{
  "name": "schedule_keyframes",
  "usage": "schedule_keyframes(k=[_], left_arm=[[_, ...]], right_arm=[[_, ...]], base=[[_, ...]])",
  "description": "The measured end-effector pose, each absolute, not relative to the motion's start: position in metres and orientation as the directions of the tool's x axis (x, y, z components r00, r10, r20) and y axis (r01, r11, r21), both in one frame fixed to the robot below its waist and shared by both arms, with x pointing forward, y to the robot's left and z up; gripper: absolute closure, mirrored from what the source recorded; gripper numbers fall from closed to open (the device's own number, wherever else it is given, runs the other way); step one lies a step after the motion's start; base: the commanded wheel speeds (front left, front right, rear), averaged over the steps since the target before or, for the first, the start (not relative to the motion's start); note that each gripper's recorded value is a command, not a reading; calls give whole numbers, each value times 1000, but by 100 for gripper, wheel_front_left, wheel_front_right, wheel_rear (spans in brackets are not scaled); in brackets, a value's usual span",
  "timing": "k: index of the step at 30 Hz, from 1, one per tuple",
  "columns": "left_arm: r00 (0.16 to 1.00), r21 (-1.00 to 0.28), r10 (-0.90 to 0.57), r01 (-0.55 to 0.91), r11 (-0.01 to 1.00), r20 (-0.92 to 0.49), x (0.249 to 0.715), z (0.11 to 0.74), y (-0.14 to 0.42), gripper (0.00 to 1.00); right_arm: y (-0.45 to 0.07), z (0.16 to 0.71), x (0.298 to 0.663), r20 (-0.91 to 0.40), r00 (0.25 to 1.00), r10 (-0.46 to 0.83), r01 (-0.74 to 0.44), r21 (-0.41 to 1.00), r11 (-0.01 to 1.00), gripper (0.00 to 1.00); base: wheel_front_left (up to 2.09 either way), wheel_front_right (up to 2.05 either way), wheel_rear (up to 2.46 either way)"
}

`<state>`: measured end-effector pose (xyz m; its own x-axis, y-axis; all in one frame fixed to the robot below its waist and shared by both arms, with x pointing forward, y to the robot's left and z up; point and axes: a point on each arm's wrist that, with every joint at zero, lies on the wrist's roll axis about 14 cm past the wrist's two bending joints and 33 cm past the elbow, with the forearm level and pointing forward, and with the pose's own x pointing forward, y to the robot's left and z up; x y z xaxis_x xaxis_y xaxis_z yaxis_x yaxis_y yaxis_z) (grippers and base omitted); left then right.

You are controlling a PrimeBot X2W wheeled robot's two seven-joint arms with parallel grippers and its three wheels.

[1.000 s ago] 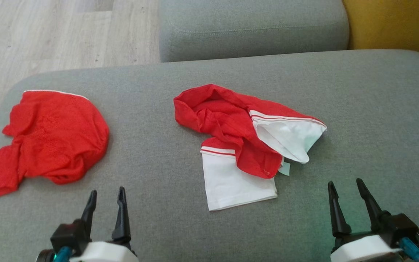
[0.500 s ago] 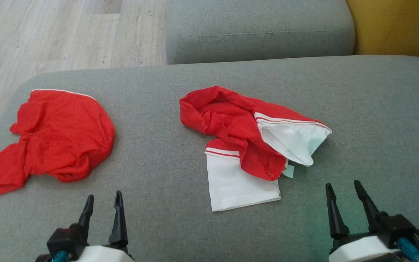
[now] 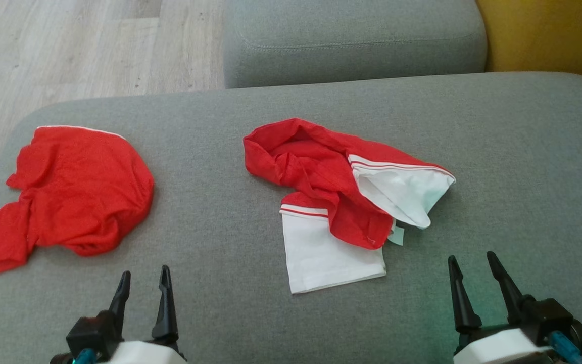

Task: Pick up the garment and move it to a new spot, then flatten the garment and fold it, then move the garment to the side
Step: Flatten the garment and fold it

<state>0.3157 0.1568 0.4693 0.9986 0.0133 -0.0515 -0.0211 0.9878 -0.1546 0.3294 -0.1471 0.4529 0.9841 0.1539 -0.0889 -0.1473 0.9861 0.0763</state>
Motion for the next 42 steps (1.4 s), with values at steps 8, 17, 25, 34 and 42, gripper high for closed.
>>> schedule_keyframes(k=[8, 17, 25, 34, 42], left_arm=[[997, -165, -61, 53, 985, -44, 321, 472, 134, 0], [901, -176, -434, 428, 887, 6, 340, 487, 21, 0], [719, -147, -681, 665, 732, -139, 346, 454, -61, 0], [571, -103, -779, 786, 610, -260, 352, 429, -112, 0], [560, -36, -758, 796, 604, -334, 361, 411, -120, 0]], right_arm=[[-150, 451, 328, -95, 985, 144, -137, 78, 987, 0], [-155, 445, 325, -115, 986, 121, -111, 89, 990, 0], [-167, 454, 345, -91, 993, 81, -72, 98, 993, 0], [-190, 441, 341, -136, 991, 4, 9, 100, 995, 0], [-200, 441, 338, -140, 990, -31, 47, 106, 993, 0]], base=[[0, 0, 0], [0, 0, 0], [0, 0, 0], [0, 0, 0], [0, 0, 0]])
